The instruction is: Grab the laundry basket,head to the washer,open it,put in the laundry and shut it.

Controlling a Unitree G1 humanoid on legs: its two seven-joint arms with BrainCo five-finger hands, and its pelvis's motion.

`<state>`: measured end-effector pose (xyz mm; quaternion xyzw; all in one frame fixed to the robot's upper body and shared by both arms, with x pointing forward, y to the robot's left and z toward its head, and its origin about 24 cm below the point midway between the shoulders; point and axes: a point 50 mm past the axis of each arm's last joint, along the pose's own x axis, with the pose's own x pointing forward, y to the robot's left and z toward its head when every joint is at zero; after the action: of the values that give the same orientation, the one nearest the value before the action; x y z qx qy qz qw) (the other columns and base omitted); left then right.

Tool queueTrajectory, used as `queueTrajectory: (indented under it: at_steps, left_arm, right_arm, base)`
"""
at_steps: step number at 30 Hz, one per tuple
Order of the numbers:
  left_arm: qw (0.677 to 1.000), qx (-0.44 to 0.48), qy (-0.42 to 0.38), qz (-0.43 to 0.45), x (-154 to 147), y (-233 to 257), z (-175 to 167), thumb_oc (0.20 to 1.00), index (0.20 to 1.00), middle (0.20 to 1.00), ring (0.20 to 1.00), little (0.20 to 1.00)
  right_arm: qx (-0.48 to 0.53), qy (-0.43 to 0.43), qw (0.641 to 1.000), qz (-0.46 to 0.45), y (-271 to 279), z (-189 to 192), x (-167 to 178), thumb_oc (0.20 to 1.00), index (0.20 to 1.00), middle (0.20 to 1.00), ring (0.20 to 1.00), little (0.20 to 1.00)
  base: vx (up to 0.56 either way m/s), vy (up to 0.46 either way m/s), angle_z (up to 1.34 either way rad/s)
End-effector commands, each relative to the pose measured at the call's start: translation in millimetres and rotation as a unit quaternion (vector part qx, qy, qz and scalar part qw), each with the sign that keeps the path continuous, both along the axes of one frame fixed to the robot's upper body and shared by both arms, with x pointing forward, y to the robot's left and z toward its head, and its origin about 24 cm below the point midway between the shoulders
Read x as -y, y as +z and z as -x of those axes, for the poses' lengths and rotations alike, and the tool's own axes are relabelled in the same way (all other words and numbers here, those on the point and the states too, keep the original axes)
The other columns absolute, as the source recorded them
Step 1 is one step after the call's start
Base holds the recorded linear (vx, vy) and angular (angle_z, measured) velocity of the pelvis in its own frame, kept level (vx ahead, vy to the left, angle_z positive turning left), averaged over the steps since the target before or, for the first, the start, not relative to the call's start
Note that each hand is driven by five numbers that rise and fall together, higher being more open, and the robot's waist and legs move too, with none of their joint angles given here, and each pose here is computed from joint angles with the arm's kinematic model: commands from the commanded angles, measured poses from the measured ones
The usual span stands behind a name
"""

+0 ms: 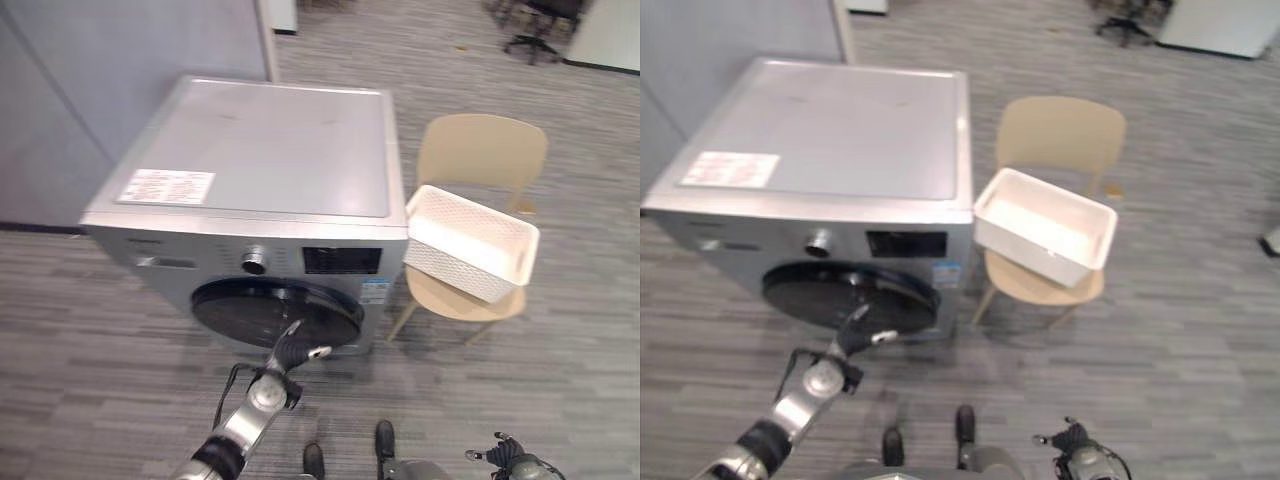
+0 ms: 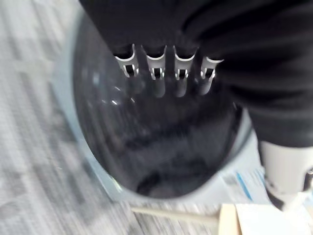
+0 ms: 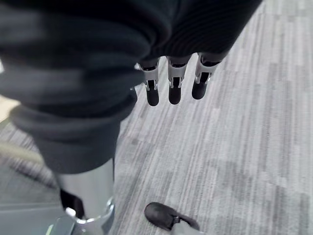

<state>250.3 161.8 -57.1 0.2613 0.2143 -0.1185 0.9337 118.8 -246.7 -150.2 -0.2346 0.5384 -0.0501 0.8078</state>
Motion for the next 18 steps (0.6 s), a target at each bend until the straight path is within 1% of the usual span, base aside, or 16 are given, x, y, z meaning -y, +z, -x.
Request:
queueTrajectory:
  at_steps: [1, 2, 3, 4, 5, 6, 9, 10, 12, 13, 14, 15, 16, 17, 18]
  left_arm:
    - [0.992, 0.041, 0.032, -0.112, -32, 10, -28, 1.0, 1.0, 1.0, 1.0, 1.0]
    - [0.987, 0.019, 0.052, -0.149, -54, 5, -25, 1.0, 1.0, 1.0, 1.0, 1.0]
    - [0.987, 0.019, 0.052, -0.149, -54, 5, -25, 1.0, 1.0, 1.0, 1.0, 1.0]
    - [0.985, 0.009, 0.06, -0.164, -63, 3, -22, 1.0, 1.0, 1.0, 1.0, 1.0]
    - [0.985, 0.009, 0.06, -0.164, -63, 3, -22, 1.0, 1.0, 1.0, 1.0, 1.0]
    - [0.982, -0.011, 0.073, -0.174, -75, -3, -14, 1.0, 1.0, 1.0, 1.0, 1.0]
    - [0.983, -0.046, 0.098, -0.151, -83, -18, 8, 1.0, 1.0, 1.0, 1.0, 1.0]
    - [0.983, -0.046, 0.098, -0.151, -84, -18, 8, 1.0, 1.0, 1.0, 1.0, 1.0]
    - [0.98, -0.099, 0.129, -0.112, -85, -40, 42, 1.0, 1.0, 1.0, 1.0, 1.0]
    - [0.98, -0.099, 0.129, -0.112, -85, -40, 42, 1.0, 1.0, 1.0, 1.0, 1.0]
    - [0.974, -0.142, 0.149, -0.091, -87, -56, 69, 1.0, 1.0, 1.0, 1.0, 1.0]
    - [0.971, -0.156, 0.158, -0.084, -87, -60, 77, 1.0, 1.0, 1.0, 1.0, 1.0]
    - [0.971, -0.156, 0.158, -0.084, -87, -60, 77, 1.0, 1.0, 1.0, 1.0, 1.0]
    - [0.96, -0.193, 0.188, -0.073, -92, -71, 100, 1.0, 1.0, 1.0, 1.0, 1.0]
    - [0.96, -0.193, 0.188, -0.073, -92, -71, 100, 1.0, 1.0, 1.0, 1.0, 1.0]
  right_arm:
    - [-0.019, 0.025, 0.999, 0.039, 2, 4, 14, 1.0, 1.0, 1.0, 1.0, 1.0]
    - [-0.026, 0.019, 0.999, 0.044, 2, 9, 18, 1.0, 1.0, 1.0, 1.0, 1.0]
    - [-0.025, 0.019, 0.999, 0.044, 2, 9, 18, 1.0, 1.0, 1.0, 1.0, 1.0]
    - [-0.028, 0.017, 0.998, 0.046, 2, 11, 21, 1.0, 1.0, 1.0, 1.0, 1.0]
    - [-0.028, 0.017, 0.998, 0.046, 2, 11, 21, 1.0, 1.0, 1.0, 1.0, 1.0]
    - [-0.031, 0.011, 0.998, 0.046, 2, 13, 23, 1.0, 1.0, 1.0, 1.0, 1.0]
    - [-0.034, 0.002, 0.999, 0.043, 1, 16, 23, 1.0, 1.0, 1.0, 1.0, 1.0]
    - [-0.034, 0.002, 0.999, 0.043, 1, 16, 23, 1.0, 1.0, 1.0, 1.0, 1.0]
    - [-0.028, -0.009, 0.999, 0.04, 2, 13, 23, 1.0, 1.0, 1.0, 1.0, 1.0]
    - [-0.028, -0.008, 0.999, 0.04, 2, 13, 23, 1.0, 1.0, 1.0, 1.0, 1.0]
    - [-0.019, -0.012, 0.999, 0.037, 3, 8, 23, 1.0, 1.0, 1.0, 1.0, 1.0]
    - [-0.015, -0.012, 0.999, 0.036, 4, 6, 22, 1.0, 1.0, 1.0, 1.0, 1.0]
    - [-0.015, -0.012, 0.999, 0.036, 4, 6, 22, 1.0, 1.0, 1.0, 1.0, 1.0]
    - [-0.004, -0.006, 0.999, 0.037, 6, 0, 22, 1.0, 1.0, 1.0, 1.0, 1.0]
    - [-0.004, -0.006, 0.999, 0.037, 6, 0, 22, 1.0, 1.0, 1.0, 1.0, 1.0]
  base:
    - [0.05, -0.007, -0.54]
    - [0.04, -0.003, -0.39]
    - [0.03, -0.003, -0.22]
    - [0.0, 0.0, -0.07]
    - [0.01, -0.008, -0.03]
    - [0.0, 0.0, 0.0]
    - [0.01, -0.008, 0.03]
    - [0.0, 0.0, 0.0]
    - [0.0, 0.0, 0.0]
    - [0.0, 0.0, 0.0]
    - [0.01, -0.001, 0.04]
    - [0.01, -0.001, 0.03]
    - [0.01, 0.001, 0.04]
    - [0.01, 0.0, 0.05]
    - [0.01, -0.002, 0.1]
